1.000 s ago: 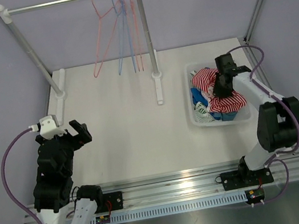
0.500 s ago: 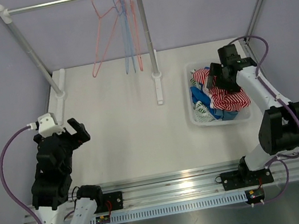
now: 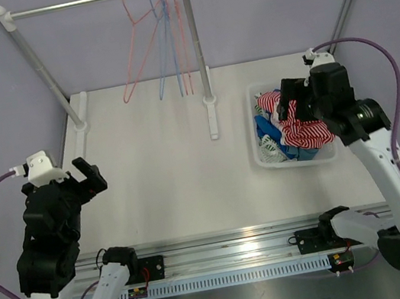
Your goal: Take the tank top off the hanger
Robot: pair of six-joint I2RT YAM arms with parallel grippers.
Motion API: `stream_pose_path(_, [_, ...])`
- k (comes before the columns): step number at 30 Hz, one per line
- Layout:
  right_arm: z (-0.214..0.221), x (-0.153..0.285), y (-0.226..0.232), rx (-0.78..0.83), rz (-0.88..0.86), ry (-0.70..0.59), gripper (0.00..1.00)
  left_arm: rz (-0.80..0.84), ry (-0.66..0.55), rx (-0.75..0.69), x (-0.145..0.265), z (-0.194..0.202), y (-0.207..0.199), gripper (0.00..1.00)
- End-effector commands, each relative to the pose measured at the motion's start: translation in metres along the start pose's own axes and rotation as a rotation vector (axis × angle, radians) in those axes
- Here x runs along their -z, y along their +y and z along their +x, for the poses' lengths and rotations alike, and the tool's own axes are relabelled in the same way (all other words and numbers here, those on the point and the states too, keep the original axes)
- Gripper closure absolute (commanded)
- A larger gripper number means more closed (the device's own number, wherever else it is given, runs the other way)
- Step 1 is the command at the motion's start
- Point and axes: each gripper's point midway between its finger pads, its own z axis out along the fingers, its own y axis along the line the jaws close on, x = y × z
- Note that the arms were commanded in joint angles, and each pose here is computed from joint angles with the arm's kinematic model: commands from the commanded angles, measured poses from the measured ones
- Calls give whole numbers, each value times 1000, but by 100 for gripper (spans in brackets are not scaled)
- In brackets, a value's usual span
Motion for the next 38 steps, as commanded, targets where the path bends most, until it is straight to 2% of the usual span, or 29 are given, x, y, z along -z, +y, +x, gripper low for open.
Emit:
stream_pose_path(1, [-1, 49, -2, 60, -22, -106, 1, 20, 27, -50, 17, -3, 2, 1])
stream_pose_path(5, [6, 98, -5, 38, -110, -218, 1, 43, -7, -46, 32, -2, 7, 1])
stream_pose_path(9, [21, 120, -21, 68, -84, -232, 1, 61, -42, -41, 46, -4, 12, 1])
stream_pose_path(13, [28, 123, -40, 63, 6, -224, 0, 47, -62, -33, 49, 2, 19, 1])
stream_pose_path(21, [23, 127, -39, 60, -11, -268, 0, 57, -88, -25, 48, 5, 19, 1])
stream_pose_path(25, [22, 123, -36, 58, -14, -256, 0, 103, -101, -25, 50, 2, 11, 1])
stream_pose_path(38, [24, 116, -34, 62, -12, -230, 0, 102, -130, -20, 52, 1, 14, 1])
